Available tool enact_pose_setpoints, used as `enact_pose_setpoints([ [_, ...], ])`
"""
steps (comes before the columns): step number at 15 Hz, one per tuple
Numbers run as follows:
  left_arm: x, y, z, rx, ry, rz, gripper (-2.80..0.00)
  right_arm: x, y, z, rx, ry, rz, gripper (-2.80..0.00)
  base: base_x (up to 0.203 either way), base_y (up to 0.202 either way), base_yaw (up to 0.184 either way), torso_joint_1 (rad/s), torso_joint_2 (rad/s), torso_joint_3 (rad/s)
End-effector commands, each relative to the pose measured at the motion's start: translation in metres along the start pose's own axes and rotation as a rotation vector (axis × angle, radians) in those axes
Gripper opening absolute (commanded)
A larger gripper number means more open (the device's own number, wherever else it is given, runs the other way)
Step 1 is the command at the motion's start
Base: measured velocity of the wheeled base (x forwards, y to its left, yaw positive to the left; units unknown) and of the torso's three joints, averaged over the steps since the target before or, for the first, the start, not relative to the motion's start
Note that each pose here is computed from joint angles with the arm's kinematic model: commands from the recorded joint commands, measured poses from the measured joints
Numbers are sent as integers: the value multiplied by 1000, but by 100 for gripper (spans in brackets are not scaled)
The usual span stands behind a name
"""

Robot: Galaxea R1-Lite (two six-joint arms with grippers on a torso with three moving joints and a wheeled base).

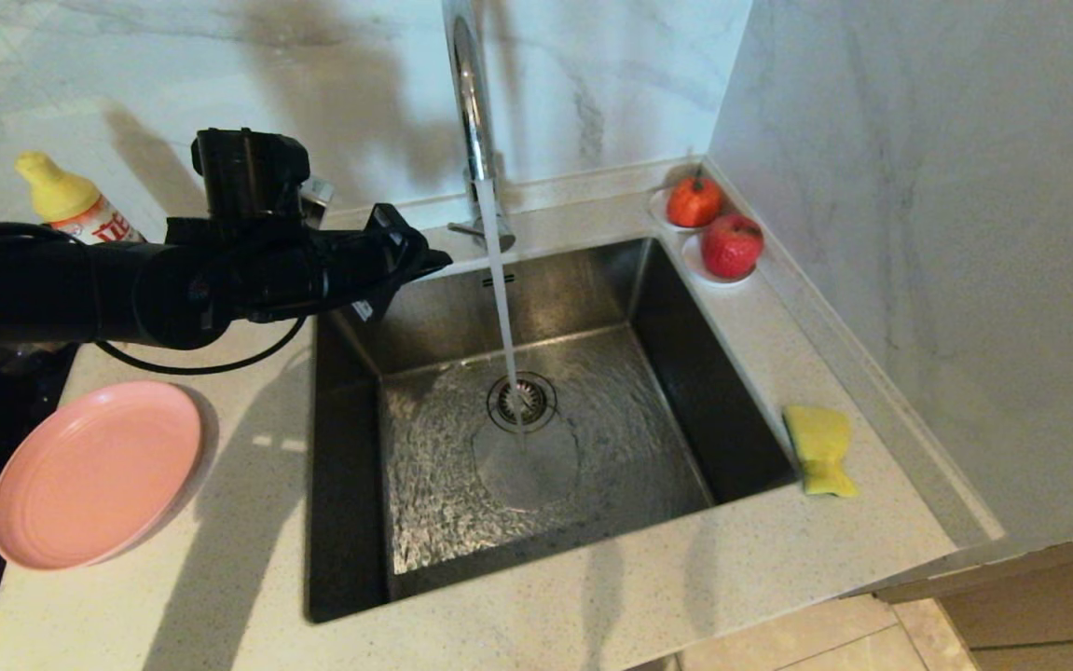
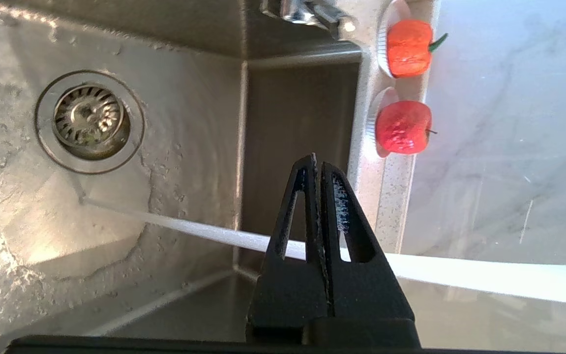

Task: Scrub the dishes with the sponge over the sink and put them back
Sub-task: Turn off the faucet

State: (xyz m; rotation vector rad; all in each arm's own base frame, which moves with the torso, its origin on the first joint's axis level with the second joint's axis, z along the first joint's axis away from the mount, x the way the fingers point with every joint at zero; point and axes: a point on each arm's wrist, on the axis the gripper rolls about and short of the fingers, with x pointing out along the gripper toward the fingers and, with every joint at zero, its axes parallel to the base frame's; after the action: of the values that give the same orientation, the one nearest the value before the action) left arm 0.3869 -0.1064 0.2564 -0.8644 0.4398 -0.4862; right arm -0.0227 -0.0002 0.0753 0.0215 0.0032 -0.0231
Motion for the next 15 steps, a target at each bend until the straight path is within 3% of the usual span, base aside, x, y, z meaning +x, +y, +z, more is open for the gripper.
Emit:
enact_pose_setpoints([
  [1, 2, -1, 1, -2, -3, -6, -280, 0, 0, 0, 1, 3, 0, -280, 0, 0, 0, 0, 0, 0],
  [10, 20, 7, -1, -3, 2, 3, -280, 0, 0, 0, 0, 3, -2, -280, 0, 0, 0, 0, 0, 0],
  [15, 30, 9, 4, 5, -62, 31, -280, 0, 0, 0, 0, 3, -1, -280, 0, 0, 0, 0, 0, 0],
])
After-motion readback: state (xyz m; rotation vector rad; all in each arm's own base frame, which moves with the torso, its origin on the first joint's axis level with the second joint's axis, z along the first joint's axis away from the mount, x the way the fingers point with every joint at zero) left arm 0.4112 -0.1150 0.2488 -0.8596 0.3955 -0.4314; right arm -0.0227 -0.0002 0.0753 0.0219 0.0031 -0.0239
